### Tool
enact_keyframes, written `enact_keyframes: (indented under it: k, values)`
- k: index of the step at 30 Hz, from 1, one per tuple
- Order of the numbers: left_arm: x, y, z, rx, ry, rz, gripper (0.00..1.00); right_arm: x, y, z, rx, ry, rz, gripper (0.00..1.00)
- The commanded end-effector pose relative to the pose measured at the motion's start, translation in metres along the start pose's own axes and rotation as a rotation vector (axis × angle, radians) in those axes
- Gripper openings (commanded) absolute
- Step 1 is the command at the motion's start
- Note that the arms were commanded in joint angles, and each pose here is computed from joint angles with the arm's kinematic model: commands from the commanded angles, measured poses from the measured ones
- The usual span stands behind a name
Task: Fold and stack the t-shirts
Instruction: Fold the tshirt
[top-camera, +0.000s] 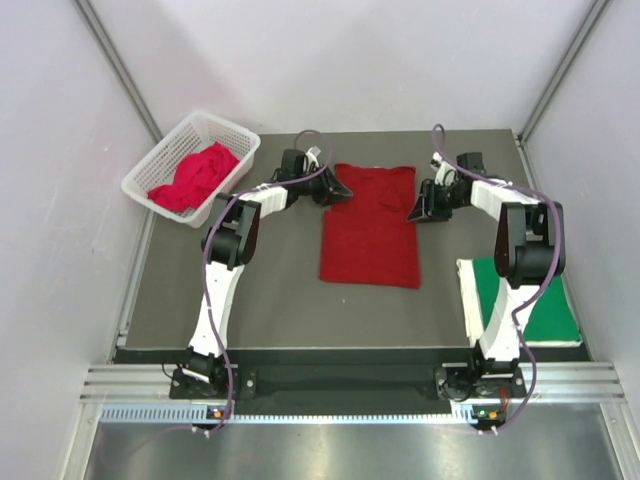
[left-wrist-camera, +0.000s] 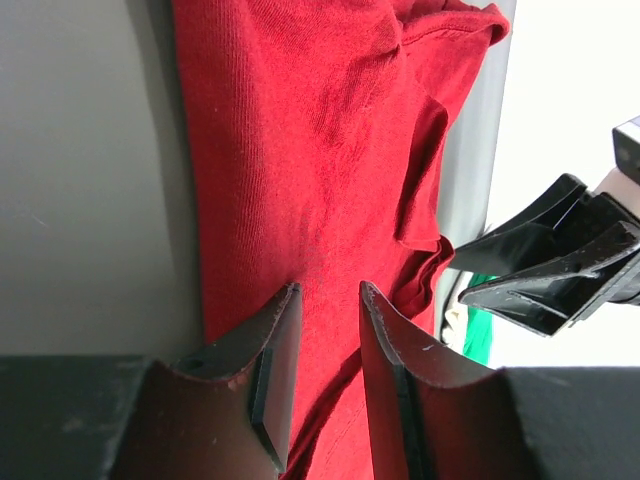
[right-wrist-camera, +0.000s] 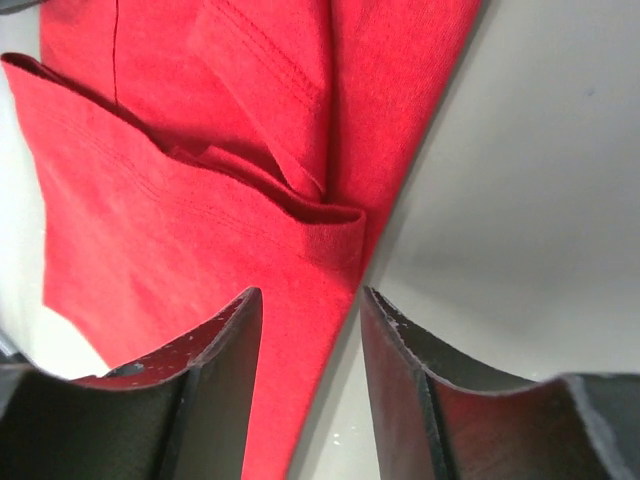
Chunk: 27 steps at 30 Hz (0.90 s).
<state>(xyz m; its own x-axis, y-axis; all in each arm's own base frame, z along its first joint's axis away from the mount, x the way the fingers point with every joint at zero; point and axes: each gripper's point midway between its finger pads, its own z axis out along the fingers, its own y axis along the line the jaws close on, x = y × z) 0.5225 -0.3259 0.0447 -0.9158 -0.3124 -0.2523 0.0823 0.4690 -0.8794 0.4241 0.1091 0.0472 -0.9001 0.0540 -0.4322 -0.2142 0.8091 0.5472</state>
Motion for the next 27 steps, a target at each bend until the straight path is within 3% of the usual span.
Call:
enact_keyframes:
  k: [1,17,18,19,22,27]
  values:
    - [0.003,0.02,0.002,-0.053,0.007,0.008,0.36,-0.015,-0.001,-0.011,0.024,-0.018,-0.111,0.45]
    - [0.009,0.03,0.003,-0.08,0.016,-0.023,0.35,-0.007,-0.006,0.016,-0.059,0.016,-0.084,0.41]
    - [0.01,0.032,0.003,-0.083,0.018,-0.026,0.35,-0.005,-0.005,0.018,-0.069,0.018,-0.081,0.38]
    - [0.011,0.035,0.003,-0.09,0.018,-0.028,0.35,-0.006,-0.005,0.017,-0.072,0.015,-0.08,0.25]
    - [0.012,0.045,0.003,-0.135,0.017,-0.044,0.35,-0.005,-0.005,0.015,-0.064,0.014,-0.078,0.0]
    - [0.028,0.08,0.004,-0.239,0.084,-0.142,0.34,-0.001,-0.01,0.005,0.021,-0.017,-0.052,0.0]
